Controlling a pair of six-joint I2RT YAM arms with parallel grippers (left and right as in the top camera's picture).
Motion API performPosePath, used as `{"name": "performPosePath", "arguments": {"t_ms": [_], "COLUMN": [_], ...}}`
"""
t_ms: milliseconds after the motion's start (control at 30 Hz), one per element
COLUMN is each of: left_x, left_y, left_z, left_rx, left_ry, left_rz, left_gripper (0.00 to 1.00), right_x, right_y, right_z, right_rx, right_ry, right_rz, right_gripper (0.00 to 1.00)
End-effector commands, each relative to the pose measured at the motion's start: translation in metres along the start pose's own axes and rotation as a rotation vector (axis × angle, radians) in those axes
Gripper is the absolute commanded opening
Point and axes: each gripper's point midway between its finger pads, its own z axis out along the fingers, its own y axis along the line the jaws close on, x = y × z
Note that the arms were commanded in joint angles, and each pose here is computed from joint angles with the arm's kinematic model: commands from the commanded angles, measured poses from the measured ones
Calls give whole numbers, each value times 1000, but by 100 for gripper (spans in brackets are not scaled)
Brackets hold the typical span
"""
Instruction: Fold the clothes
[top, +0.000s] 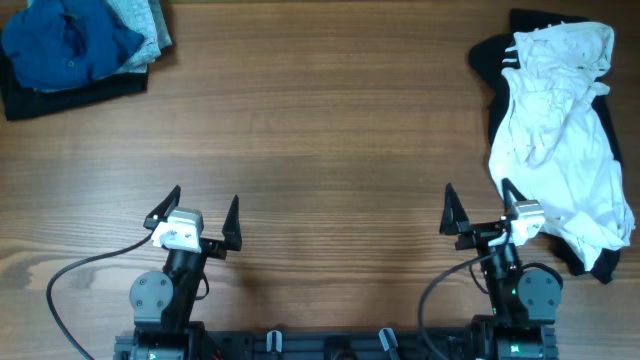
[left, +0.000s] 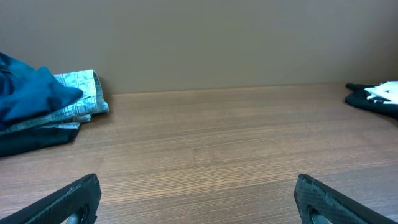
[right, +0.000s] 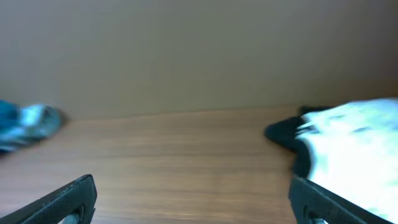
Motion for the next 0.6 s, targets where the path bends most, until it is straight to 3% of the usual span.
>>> {"name": "performPosePath", "arguments": {"t_ms": [0,100,233,300,567], "left_x": [2,2,2,2,2], "left_y": [0,0,0,0,0], "left_z": [0,0,0,0,0], "left_rx": [-1,-1,-1,-1,-1], "left_ry": [4,4,4,4,4], "left_rz": [11,11,11,11,11], "left_gripper": [100,100,100,100,100], "right_x": [2,-8,-53,-88,-137], "right_y": [14,18,39,45,25], "right_z": [-1,-1,-9,-21,-16], "right_rx": [-75,-103,-245,-285,-87], "right_ry": [30,1,-155,-307,-406], "right_rz": [465,598,476,370,122], "right_gripper": [100,100,100,100,100]}}
